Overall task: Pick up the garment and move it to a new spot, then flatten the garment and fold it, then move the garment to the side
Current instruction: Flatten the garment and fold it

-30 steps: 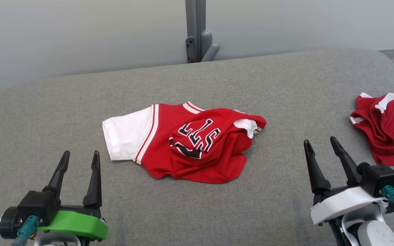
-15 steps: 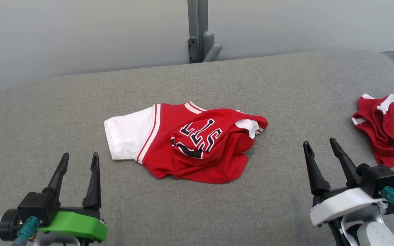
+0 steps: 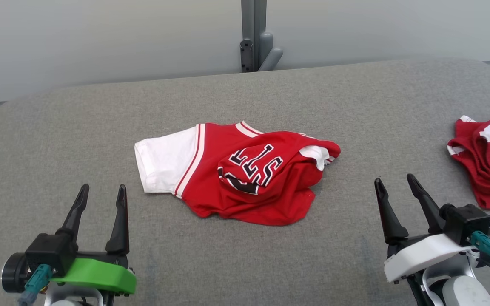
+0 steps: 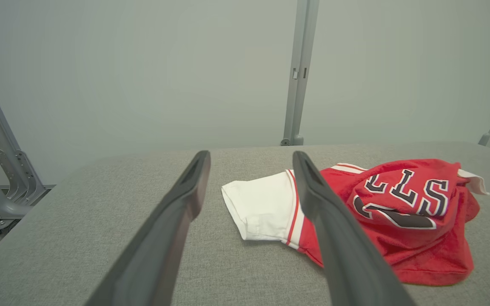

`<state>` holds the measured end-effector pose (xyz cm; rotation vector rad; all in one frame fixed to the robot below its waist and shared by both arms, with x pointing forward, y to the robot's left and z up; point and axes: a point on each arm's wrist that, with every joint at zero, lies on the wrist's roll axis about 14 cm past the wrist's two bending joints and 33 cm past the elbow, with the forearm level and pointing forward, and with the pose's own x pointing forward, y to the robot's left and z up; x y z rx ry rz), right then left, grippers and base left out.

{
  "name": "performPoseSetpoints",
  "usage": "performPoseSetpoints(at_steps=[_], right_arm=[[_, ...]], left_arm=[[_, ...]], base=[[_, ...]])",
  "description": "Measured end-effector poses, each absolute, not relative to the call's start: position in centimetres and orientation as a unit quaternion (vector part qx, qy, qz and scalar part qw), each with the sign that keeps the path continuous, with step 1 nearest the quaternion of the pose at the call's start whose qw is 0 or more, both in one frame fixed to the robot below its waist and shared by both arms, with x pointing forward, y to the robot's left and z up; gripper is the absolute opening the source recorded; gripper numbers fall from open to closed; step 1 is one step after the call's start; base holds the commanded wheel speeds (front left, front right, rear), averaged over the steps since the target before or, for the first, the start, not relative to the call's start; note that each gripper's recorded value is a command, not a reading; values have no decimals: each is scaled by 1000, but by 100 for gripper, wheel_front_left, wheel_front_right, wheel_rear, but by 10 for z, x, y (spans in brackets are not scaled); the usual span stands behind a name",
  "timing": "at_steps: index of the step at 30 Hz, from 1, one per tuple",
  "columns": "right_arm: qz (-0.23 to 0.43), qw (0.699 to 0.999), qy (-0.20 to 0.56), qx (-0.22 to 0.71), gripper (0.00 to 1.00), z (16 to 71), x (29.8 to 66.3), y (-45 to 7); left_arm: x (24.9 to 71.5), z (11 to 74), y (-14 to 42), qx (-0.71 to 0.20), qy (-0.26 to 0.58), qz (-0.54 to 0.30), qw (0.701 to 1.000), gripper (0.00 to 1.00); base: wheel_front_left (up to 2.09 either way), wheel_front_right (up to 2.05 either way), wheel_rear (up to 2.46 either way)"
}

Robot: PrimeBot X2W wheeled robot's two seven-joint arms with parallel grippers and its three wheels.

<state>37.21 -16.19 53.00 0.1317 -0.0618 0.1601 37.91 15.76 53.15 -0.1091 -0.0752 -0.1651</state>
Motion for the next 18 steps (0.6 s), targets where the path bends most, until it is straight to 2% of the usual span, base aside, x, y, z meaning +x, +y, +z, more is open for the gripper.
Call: performPoseSetpoints(at_steps=[18], right_arm=[[172, 973, 127, 81, 100, 424, 419, -93]], left_arm=[[417, 523, 156, -54, -42, -80, 994, 100]], base=[[0, 0, 0]])
